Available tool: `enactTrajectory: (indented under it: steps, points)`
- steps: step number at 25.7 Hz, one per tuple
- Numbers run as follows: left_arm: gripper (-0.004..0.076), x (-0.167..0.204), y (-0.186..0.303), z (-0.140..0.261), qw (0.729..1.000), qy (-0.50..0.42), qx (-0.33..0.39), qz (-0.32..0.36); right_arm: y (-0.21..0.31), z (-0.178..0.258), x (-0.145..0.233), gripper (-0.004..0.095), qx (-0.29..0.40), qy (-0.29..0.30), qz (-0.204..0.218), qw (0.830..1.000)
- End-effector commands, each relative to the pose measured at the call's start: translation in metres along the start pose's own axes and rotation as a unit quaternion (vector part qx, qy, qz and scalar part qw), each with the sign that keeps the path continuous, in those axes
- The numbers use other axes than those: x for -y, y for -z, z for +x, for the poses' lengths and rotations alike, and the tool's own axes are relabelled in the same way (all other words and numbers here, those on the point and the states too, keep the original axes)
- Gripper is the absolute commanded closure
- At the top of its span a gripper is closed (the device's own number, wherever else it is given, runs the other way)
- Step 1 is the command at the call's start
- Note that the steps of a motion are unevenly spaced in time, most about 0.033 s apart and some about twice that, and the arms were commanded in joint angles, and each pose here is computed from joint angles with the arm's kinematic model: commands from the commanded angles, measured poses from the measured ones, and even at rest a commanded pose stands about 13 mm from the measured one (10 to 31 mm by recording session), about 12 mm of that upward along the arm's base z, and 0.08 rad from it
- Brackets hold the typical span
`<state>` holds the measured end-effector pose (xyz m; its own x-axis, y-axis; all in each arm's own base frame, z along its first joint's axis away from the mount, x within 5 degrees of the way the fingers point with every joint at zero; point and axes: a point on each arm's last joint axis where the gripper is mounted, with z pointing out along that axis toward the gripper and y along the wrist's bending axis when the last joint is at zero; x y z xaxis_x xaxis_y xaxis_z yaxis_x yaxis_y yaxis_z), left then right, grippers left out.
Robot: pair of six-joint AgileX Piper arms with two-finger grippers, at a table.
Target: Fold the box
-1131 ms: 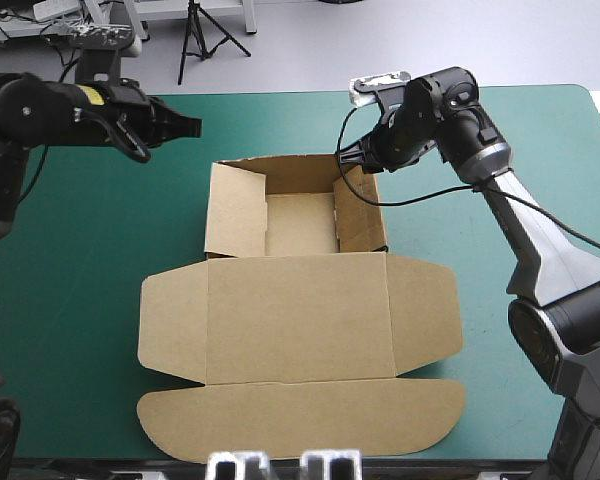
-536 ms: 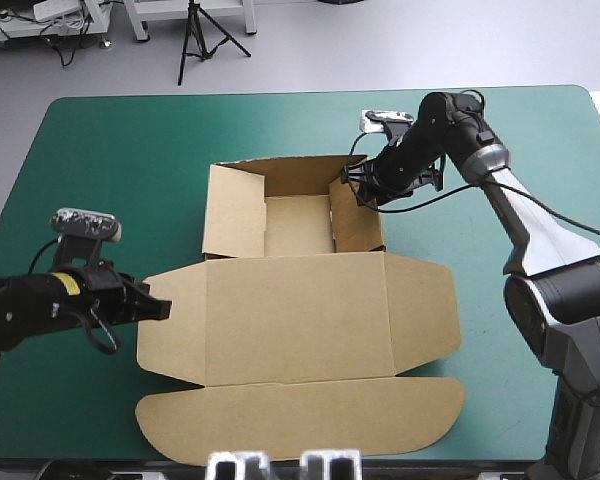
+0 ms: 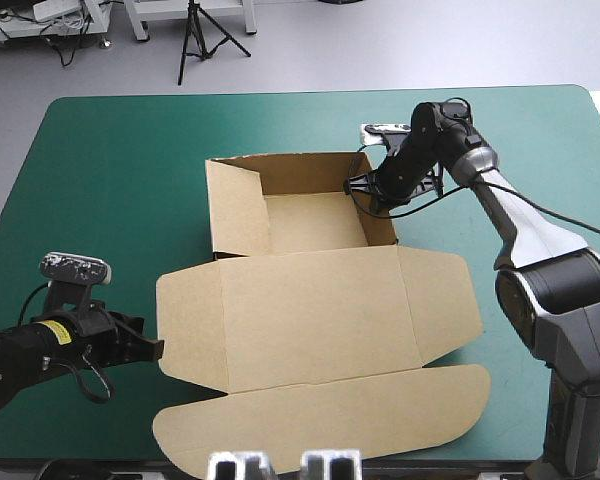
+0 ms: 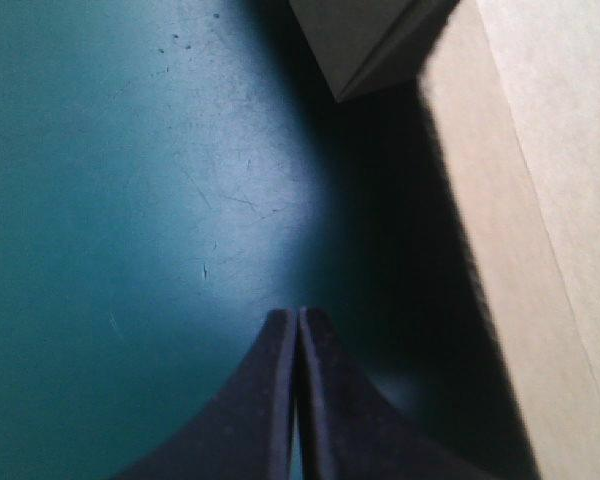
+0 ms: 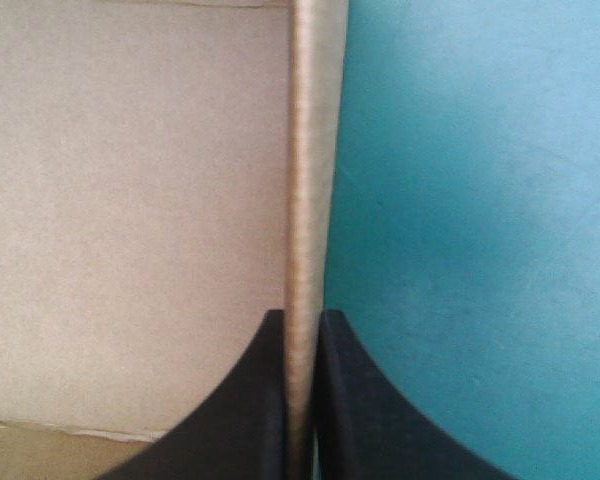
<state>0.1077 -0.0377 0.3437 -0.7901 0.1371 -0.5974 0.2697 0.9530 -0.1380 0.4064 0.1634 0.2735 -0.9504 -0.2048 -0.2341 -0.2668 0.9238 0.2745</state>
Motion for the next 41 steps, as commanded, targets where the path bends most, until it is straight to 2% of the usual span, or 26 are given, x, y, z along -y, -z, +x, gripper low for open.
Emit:
enactTrajectory:
  steps: [1,4,6,9,10,13,16,20,29,33,37,41]
  points:
    - [0.0733,0.003,0.006,-0.006,1.000,0.005,0.029,0.008,0.069,0.005,0.001,0.0921,0.075,0.006,0.004,0.997]
    - [0.0733,0.001,-0.001,0.001,1.000,0.007,0.016,0.005,0.121,0.015,0.038,0.0921,0.132,-0.021,0.059,0.989]
    - [0.0733,0.000,-0.005,0.010,1.000,0.008,0.012,0.004,0.162,0.029,0.072,0.0921,0.173,-0.048,0.110,0.978]
    - [0.0733,-0.002,-0.011,0.030,1.000,0.008,0.025,0.003,0.214,0.058,0.131,0.0921,0.210,-0.107,0.207,0.950]
    - [0.0733,-0.003,-0.011,0.034,1.000,0.011,0.027,0.003,0.222,0.065,0.143,0.0921,0.213,-0.119,0.227,0.943]
    - [0.0733,-0.003,-0.010,0.047,0.999,0.012,0.040,0.003,0.235,0.081,0.181,0.0921,0.218,-0.179,0.234,0.930]
    - [0.0733,-0.003,-0.007,0.052,0.999,0.011,0.053,0.003,0.216,0.094,0.224,0.0921,0.164,-0.223,0.268,0.923]
    - [0.0733,-0.003,-0.007,0.050,0.998,0.003,0.064,0.001,0.190,0.095,0.249,0.0921,0.123,-0.244,0.260,0.926]
    - [0.0733,-0.004,-0.006,0.049,0.998,0.000,0.067,-0.005,0.138,0.084,0.282,0.0905,0.058,-0.251,0.240,0.936]
    - [0.0733,-0.004,-0.006,0.049,0.998,0.000,0.067,-0.005,0.130,0.083,0.286,0.0773,0.048,-0.251,0.239,0.937]
    - [0.0733,-0.005,-0.006,0.049,0.998,-0.003,0.067,-0.011,0.131,0.083,0.286,0.0580,0.047,-0.250,0.240,0.937]
    - [0.0733,-0.006,-0.006,0.049,0.998,-0.004,0.067,-0.012,0.132,0.082,0.283,0.0537,0.055,-0.253,0.227,0.939]
